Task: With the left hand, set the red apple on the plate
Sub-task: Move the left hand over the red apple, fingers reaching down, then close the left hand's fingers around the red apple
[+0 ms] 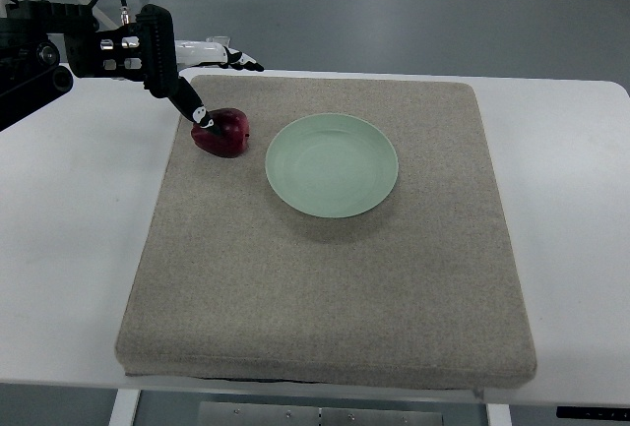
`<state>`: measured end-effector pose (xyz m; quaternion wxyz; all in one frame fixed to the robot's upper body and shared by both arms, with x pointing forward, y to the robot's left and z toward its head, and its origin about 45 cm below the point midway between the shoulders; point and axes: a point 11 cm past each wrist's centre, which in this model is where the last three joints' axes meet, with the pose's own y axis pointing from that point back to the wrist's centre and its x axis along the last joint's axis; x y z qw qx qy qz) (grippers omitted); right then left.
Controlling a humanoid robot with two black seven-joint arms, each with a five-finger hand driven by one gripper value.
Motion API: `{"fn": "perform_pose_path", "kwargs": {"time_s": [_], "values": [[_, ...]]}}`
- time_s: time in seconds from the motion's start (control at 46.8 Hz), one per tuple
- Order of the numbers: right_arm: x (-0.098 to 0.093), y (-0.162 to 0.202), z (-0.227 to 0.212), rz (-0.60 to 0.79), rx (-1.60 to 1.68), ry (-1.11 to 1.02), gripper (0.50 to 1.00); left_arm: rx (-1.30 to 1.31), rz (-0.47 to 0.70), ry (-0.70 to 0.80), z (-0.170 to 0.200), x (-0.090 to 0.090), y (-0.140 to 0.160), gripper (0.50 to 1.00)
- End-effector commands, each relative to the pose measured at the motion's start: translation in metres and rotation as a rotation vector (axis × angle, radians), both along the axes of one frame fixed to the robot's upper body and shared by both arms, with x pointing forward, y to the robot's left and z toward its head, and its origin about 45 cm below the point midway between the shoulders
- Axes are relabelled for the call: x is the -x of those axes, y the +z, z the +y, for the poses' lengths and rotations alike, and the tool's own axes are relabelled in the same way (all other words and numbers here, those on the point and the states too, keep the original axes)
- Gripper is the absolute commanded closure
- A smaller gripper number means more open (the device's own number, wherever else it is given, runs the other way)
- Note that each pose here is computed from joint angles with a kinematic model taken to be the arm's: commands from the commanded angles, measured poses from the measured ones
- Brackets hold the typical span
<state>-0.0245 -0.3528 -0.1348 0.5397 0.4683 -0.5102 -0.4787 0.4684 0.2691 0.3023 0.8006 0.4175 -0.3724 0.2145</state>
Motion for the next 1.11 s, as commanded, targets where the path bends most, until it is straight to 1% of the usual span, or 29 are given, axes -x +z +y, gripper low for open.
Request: {"fn": "perform_pose_path", "kwargs": {"time_s": [0.0,0.149,0.278,0.534,0.705,1.089], "values": [[0.0,0.0,0.0,-0.001,0.001,0.0,0.568,-0.021,0.009,-0.025,-0.003,0.004,-0.005,0.506],[0.001,0.0,0.0,0.002,0.001,0.001,0.568,-0.045,-0.004,-0.035,-0.004,0.004,-0.008,0.506],[0.0,0.0,-0.001,0.001,0.002,0.0,0.57,-0.048,-0.04,-0.028,-0.004,0.001,-0.009,0.506],[0.001,0.0,0.0,0.002,0.001,-0.001,0.568,-0.082,-0.018,-0.025,0.002,0.004,-0.023,0.504],[0.001,0.0,0.0,0.002,0.001,-0.001,0.57,-0.096,-0.043,0.002,0.008,0.001,-0.032,0.506],[0.0,0.0,0.0,0.001,0.001,0.0,0.568,-0.077,-0.038,0.013,0.005,0.0,-0.039,0.506]]}}
